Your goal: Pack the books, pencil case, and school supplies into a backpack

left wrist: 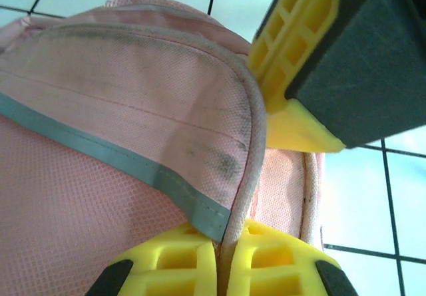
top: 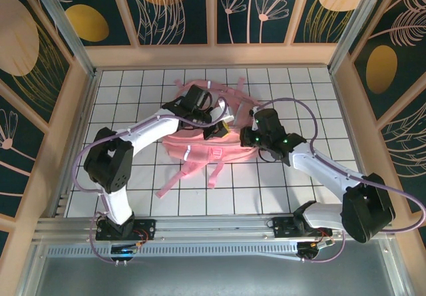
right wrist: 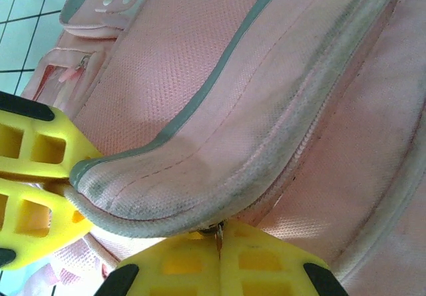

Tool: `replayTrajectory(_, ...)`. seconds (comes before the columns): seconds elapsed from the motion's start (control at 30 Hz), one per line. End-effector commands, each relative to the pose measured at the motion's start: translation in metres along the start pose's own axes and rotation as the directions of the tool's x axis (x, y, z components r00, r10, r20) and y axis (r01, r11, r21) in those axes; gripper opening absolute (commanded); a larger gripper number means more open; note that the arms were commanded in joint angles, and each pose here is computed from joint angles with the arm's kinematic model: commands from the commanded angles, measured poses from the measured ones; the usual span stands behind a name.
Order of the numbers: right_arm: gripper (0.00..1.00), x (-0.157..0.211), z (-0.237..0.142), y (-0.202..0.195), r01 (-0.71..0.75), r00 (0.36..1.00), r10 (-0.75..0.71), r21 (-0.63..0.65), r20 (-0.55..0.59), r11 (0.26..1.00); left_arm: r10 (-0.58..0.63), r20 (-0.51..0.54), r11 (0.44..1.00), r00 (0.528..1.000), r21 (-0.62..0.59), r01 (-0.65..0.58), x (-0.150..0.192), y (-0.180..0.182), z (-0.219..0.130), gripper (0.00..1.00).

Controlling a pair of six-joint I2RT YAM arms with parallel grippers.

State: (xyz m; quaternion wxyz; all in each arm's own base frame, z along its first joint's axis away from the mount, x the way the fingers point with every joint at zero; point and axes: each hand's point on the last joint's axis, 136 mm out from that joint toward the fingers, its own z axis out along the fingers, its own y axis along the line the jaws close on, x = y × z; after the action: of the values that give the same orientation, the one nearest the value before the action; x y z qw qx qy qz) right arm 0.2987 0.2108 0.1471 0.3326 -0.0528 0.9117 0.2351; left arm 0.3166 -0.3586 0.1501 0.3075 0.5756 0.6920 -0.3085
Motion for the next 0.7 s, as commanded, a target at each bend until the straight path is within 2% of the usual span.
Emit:
replayTrajectory(0.0, 0.00, -0.022, -0.017, -0.022, 0.019, 0.999, -0.024, 0.093, 0.046, 0.995, 0.165, -0.007, 0.986, 0.986, 0.014, -0.164, 0.004, -0.018, -0.023, 0.00)
replayTrajectory(0.07, 0.00, -0.024, -0.018, -0.044, -0.027, 0.999, 0.024, 0.123, 0.028, 0.992, 0.247, -0.060, 0.968, 0.967, -0.030, -0.249, 0.018, -0.017, -0.030, 0.00)
replayTrajectory(0.13, 0.00, -0.026, -0.015, -0.067, -0.120, 0.993, 0.119, 0.134, 0.018, 0.984, 0.297, -0.100, 0.953, 0.950, -0.022, -0.301, 0.033, -0.020, -0.034, 0.00)
replayTrajectory(0.2, 0.00, -0.030, -0.007, -0.071, -0.175, 0.985, 0.175, 0.077, 0.000, 0.982, 0.338, -0.115, 0.940, 0.934, -0.002, -0.341, 0.043, -0.026, -0.035, 0.00)
replayTrajectory(0.27, 0.00, -0.038, 0.002, -0.068, -0.160, 0.987, 0.161, 0.044, -0.009, 0.986, 0.382, -0.127, 0.924, 0.916, 0.014, -0.383, 0.053, -0.031, -0.036, 0.00)
replayTrajectory(0.37, 0.00, -0.054, 0.018, -0.075, -0.140, 0.990, 0.140, 0.059, 0.002, 0.988, 0.471, -0.117, 0.882, 0.875, 0.037, -0.470, 0.066, -0.043, -0.037, 0.00)
replayTrajectory(0.47, 0.00, -0.066, 0.038, -0.089, -0.165, 0.985, 0.167, 0.077, -0.028, 0.983, 0.524, -0.132, 0.849, 0.842, -0.005, -0.529, 0.075, -0.042, -0.040, 0.00)
replayTrajectory(0.67, 0.00, -0.083, 0.042, -0.117, -0.083, 0.996, 0.090, 0.220, -0.022, 0.972, 0.569, -0.229, 0.809, 0.790, -0.018, -0.587, 0.100, -0.031, -0.044, 0.00)
